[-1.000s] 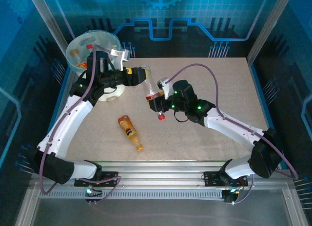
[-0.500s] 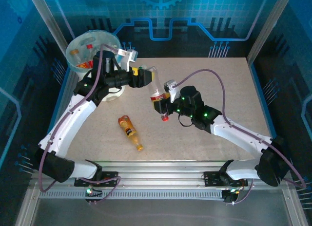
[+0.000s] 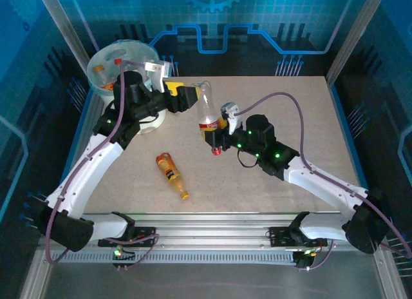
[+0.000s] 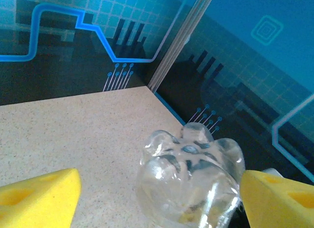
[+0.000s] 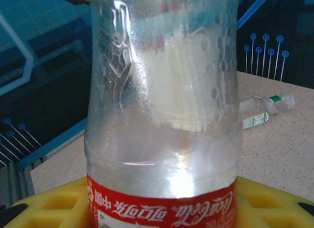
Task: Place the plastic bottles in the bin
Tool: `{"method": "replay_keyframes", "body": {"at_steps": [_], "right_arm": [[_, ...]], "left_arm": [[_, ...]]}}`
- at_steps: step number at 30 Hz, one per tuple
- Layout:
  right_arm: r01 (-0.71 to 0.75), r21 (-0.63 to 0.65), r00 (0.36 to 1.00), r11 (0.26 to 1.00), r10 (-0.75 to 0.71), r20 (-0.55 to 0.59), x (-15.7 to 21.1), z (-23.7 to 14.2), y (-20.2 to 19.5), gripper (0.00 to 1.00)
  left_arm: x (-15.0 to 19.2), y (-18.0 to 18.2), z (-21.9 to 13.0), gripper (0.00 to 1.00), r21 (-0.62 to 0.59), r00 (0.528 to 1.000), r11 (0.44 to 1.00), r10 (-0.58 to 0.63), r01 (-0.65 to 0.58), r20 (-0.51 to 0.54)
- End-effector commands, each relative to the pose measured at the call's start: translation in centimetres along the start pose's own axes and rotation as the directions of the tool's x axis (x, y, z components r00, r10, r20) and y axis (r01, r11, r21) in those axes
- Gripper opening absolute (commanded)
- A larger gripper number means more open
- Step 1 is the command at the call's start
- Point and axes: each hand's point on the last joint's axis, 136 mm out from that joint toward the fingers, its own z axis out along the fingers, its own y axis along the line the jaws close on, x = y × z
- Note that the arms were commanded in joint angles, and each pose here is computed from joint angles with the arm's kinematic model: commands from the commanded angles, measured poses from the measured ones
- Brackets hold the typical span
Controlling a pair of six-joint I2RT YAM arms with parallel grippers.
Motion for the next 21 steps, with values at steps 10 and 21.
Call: {"method": "replay_keyframes", "body": {"at_steps": [10,21], "right_arm": [[0.081,-0.129,0.993,0.988,-0.070,0.093,-2.4,-0.7,2.8,0.55],[0.073,-0.103,0.995,0.992,-0.066,0.068,-2.1,-0.1,2.2,0.56]], "left_arm": [[1.0,-2.5,2.3,0.75,0.183,0.992,0.980,-0.063,0.083,-0.113],[1.6,-3.5,3.2,0.80,0.268,0.987,0.959,-0.057,0.097,-0.152]]}}
